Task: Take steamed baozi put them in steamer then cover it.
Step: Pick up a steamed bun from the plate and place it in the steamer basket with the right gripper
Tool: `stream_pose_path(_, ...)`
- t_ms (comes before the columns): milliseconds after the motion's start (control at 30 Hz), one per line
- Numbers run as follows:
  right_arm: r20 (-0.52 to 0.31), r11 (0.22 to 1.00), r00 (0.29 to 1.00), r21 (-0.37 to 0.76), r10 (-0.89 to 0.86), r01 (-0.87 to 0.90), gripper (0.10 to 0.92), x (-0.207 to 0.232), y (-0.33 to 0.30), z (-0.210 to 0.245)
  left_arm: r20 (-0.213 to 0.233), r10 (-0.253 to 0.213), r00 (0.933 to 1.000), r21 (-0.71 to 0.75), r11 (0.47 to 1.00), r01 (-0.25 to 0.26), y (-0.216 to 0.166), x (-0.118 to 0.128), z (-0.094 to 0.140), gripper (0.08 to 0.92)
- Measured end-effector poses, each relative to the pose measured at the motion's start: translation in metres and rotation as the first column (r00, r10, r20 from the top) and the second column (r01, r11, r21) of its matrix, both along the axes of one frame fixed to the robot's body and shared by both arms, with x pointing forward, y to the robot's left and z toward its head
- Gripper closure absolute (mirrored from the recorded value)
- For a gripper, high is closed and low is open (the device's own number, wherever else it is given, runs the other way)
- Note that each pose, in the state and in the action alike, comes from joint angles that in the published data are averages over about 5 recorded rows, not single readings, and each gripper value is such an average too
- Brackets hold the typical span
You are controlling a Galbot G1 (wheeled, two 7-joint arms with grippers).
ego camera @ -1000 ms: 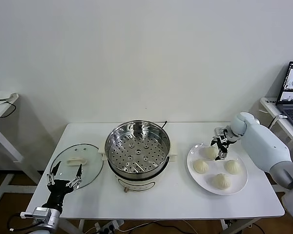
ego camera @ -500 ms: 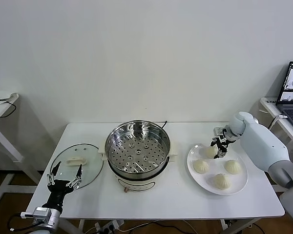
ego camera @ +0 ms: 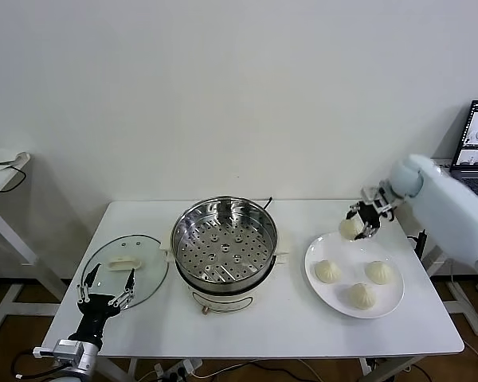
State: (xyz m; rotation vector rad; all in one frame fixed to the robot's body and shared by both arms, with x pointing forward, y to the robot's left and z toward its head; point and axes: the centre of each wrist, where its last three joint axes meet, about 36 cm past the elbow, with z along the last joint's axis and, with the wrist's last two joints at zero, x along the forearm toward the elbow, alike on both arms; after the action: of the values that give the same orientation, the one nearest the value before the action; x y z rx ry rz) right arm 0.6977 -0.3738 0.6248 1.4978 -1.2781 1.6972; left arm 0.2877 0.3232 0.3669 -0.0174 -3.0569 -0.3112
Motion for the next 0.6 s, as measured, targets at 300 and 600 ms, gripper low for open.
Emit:
stream_pose_path(300,0.066,0.913,0.915,-0.131,0.397,-0.387,0.361,-0.017,0.105,0.096,0.001,0.003,1.0,0.009,1.0,-0.003,0.005,0.001,0.002,0.177)
stream_pose_path(600,0.037,0.715,0.731,-0.247,0.682,-0.654,0.369,-0.032,0.221,0.13,0.001,0.006,1.0,0.009,1.0,-0.006,0.014,0.003,0.003,0.177)
